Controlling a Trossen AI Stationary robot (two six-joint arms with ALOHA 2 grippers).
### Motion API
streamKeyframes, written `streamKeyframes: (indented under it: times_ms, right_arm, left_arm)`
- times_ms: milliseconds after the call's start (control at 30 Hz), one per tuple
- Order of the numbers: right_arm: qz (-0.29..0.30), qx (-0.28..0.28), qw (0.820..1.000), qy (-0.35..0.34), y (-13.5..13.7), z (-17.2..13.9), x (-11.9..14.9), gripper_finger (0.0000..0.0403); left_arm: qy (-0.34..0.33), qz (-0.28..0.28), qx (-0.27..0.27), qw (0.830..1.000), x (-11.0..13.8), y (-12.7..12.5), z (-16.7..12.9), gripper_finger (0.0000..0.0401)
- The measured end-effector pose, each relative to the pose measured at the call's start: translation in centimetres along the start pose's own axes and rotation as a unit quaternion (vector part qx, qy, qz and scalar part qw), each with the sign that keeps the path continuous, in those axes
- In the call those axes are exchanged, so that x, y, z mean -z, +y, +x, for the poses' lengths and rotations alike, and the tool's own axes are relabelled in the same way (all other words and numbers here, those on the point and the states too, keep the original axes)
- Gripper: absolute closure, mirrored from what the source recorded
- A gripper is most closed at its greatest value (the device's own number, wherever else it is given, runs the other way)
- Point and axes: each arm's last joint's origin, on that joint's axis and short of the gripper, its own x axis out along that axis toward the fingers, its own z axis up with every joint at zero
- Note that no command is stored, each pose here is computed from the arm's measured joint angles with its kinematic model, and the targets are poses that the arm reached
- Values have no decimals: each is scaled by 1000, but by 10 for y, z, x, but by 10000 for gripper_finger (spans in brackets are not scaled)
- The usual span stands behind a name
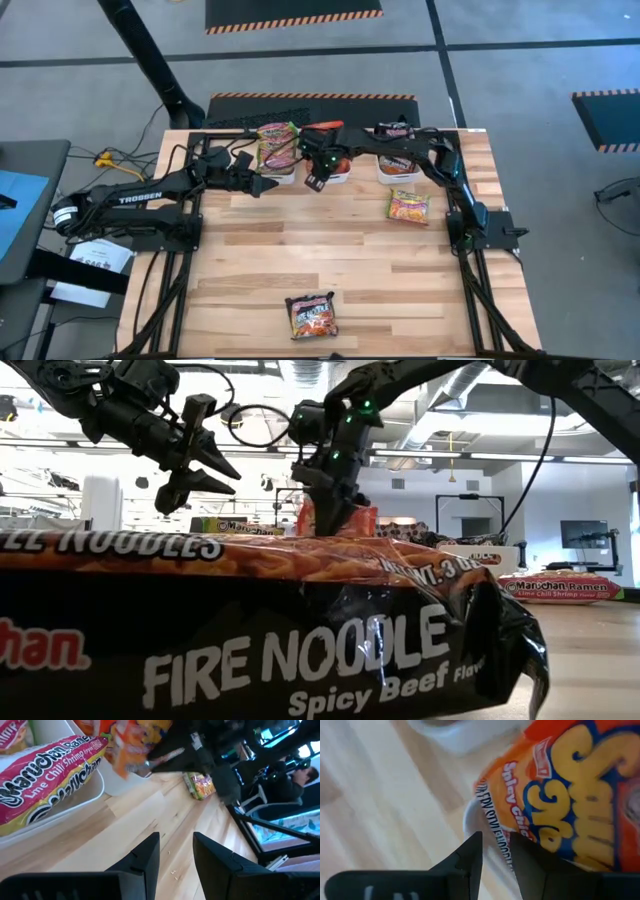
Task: Sort Maruchan noodles
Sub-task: Put the orange noodle pack into the middle white bin
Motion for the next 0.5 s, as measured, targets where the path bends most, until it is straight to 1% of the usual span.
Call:
streamKeyframes:
  times_ms: [100, 233, 367, 500]
  right_arm:
    - [2, 8, 1000, -5, -2, 8, -2, 276]
    - [2, 3, 1000, 1, -2, 16, -2, 276]
    - [-5, -6, 1000, 3, 5, 14, 0, 276]
    - [-9, -7, 1000, -2, 10, 3, 1, 276]
  left_arm:
    - [0, 6, 0, 1000, 0, 0, 0, 298]
    - [0, 5, 0, 1000, 0, 0, 0, 298]
    - [0, 5, -1, 1000, 0, 0, 0, 298]
    - [2, 4, -3, 1000, 0, 1, 0, 298]
